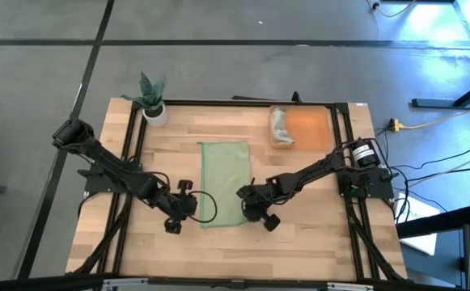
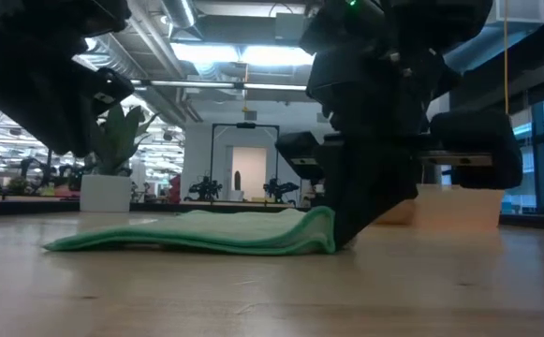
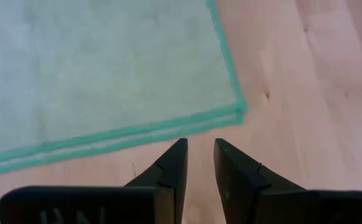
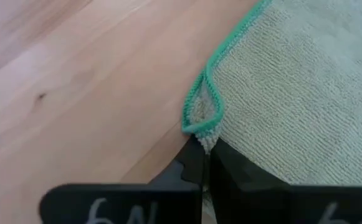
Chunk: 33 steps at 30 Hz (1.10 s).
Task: Roll microfiber towels into tight, uniform cylinder then place into a basket
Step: Roll the green microfiber towel
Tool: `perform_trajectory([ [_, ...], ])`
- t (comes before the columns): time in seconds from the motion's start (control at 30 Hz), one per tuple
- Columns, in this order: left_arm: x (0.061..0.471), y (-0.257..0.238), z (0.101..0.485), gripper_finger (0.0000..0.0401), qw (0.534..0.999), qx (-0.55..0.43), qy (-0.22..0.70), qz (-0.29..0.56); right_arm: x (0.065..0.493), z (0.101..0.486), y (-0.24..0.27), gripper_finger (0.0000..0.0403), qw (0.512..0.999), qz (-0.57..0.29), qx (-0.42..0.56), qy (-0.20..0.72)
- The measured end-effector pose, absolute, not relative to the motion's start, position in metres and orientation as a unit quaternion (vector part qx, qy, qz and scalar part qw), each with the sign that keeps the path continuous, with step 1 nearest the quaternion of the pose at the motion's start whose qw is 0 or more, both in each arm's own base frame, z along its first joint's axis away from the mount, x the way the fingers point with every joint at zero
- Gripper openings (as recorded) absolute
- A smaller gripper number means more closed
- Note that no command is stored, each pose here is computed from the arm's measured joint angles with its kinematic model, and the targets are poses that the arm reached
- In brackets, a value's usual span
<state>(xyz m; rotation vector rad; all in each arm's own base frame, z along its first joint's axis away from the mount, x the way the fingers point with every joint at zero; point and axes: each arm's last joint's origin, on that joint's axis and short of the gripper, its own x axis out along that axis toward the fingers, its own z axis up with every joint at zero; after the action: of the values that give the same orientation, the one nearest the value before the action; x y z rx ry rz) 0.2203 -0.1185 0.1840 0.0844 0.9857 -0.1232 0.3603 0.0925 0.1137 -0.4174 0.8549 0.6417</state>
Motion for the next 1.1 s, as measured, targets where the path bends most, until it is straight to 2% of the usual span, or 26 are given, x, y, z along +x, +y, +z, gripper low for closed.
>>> perform_trajectory([
  [0.4,0.229,-0.118,0.184,0.0071,0.894,-0.005,0.447,-0.023,0.361,0.114,0.092,0.0004,0.85,0.277,-0.169,0.415],
  [0.73,0.239,-0.131,0.163,0.0071,0.881,-0.038,0.468,-0.059,0.362,0.114,0.092,0.0004,0.857,0.255,-0.146,0.422],
  [1.1,0.243,-0.135,0.165,0.007,0.891,-0.032,0.446,-0.084,0.362,0.114,0.091,0.0003,0.859,0.249,-0.138,0.425],
])
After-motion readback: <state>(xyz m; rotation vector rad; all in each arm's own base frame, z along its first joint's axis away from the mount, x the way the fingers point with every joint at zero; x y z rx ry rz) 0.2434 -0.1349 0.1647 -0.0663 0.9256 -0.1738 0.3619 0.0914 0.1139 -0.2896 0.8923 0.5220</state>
